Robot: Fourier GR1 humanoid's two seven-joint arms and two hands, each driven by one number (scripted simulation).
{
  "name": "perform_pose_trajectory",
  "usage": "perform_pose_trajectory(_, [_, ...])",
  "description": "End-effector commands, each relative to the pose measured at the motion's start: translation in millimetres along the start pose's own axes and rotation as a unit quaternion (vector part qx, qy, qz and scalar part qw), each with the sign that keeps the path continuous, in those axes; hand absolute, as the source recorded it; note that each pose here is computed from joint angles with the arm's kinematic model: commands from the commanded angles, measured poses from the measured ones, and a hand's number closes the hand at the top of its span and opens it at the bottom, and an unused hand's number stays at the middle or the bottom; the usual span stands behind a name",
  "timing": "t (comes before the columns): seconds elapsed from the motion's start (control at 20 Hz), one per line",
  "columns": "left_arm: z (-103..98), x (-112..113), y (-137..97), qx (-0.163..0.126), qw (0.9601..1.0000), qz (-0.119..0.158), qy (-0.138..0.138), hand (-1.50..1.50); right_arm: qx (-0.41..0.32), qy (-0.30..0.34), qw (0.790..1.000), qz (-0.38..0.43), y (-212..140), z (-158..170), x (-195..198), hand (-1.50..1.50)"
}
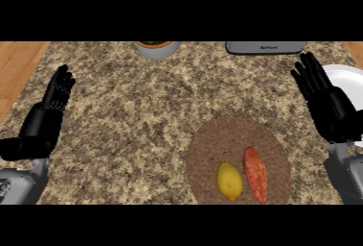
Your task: Pick the lemon from the placemat and place it in the plate
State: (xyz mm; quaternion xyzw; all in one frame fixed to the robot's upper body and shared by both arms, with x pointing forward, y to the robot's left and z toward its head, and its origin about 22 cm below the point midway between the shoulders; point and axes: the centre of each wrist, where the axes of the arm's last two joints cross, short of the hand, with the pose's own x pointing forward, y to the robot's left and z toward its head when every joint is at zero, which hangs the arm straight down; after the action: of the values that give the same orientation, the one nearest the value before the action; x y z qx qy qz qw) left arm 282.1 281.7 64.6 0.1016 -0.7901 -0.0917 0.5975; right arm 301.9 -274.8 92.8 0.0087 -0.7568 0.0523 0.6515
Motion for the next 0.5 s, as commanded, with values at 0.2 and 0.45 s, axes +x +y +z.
perform_pose_trajectory(0.2, [78, -72, -21, 0.008, 0.9603, 0.065, 0.271, 0.0, -0.038, -0.1, 0.993, 0.043, -21, 1, 37, 1.5])
perform_pose_trajectory(0.45, [75, -69, -47, -0.016, 0.9381, 0.129, 0.321, 0.0, -0.22, -0.067, 0.952, 0.201, -52, 32, 6, -1.5])
